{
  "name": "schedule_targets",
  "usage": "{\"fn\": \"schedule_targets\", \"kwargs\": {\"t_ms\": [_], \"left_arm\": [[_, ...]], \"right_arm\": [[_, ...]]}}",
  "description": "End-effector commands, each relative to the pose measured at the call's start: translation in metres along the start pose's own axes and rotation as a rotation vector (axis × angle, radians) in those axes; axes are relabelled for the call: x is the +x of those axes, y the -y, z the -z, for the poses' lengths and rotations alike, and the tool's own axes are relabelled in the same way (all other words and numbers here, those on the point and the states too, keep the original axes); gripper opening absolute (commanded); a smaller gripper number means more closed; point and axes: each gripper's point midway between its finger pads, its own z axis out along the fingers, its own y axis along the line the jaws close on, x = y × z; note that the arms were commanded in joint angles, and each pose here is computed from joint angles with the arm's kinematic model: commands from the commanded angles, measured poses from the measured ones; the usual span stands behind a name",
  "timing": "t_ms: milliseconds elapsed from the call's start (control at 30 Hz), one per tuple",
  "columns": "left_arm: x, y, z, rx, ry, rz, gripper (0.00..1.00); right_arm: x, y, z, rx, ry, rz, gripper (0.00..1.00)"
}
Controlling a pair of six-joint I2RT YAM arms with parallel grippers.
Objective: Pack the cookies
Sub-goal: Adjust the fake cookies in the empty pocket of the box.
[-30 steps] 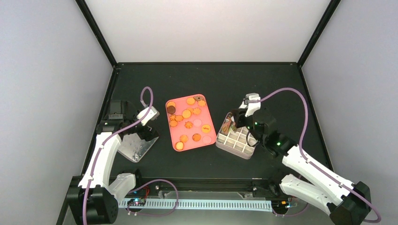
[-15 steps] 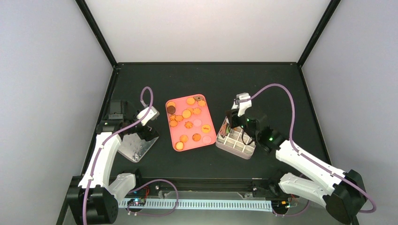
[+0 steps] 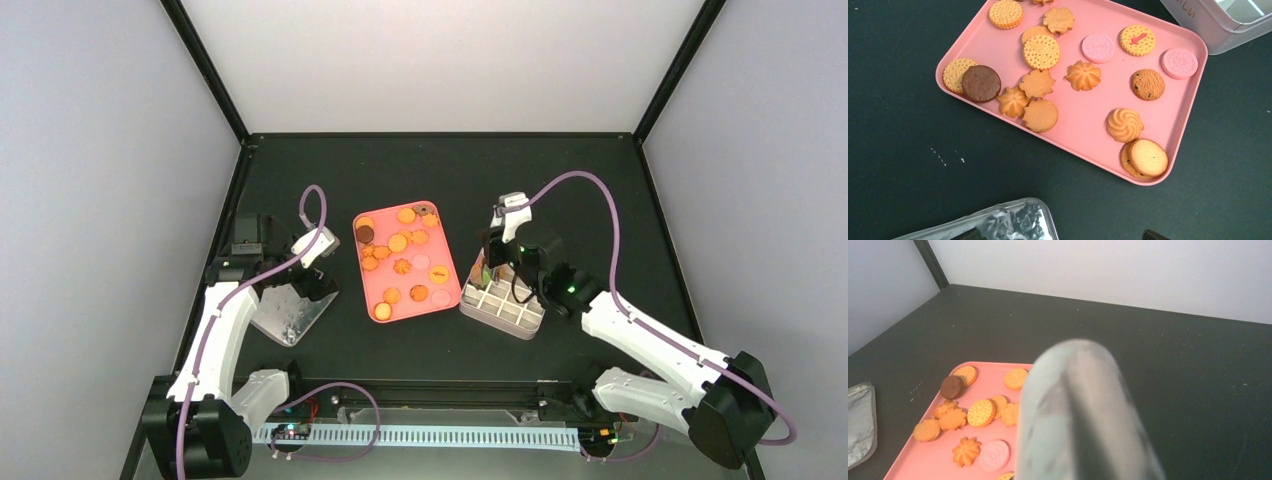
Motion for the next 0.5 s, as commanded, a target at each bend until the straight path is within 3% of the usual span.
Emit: {"fn": "schedule_targets", "kwargs": {"t_ms": [0,467], "left_arm": [[-0.009,-0.006,0.009,-0.027,0.010,-0.017,0.84],[-0.009,-0.005,0.008,-0.026,0.009,-0.017,0.84]], "right_arm": [[-0.032,-0.001,0.003,0.023,0.083,-0.005,0.34],[-0.031,-0.002,-0.007,0.035,0.054,0.014,0.29]]}}
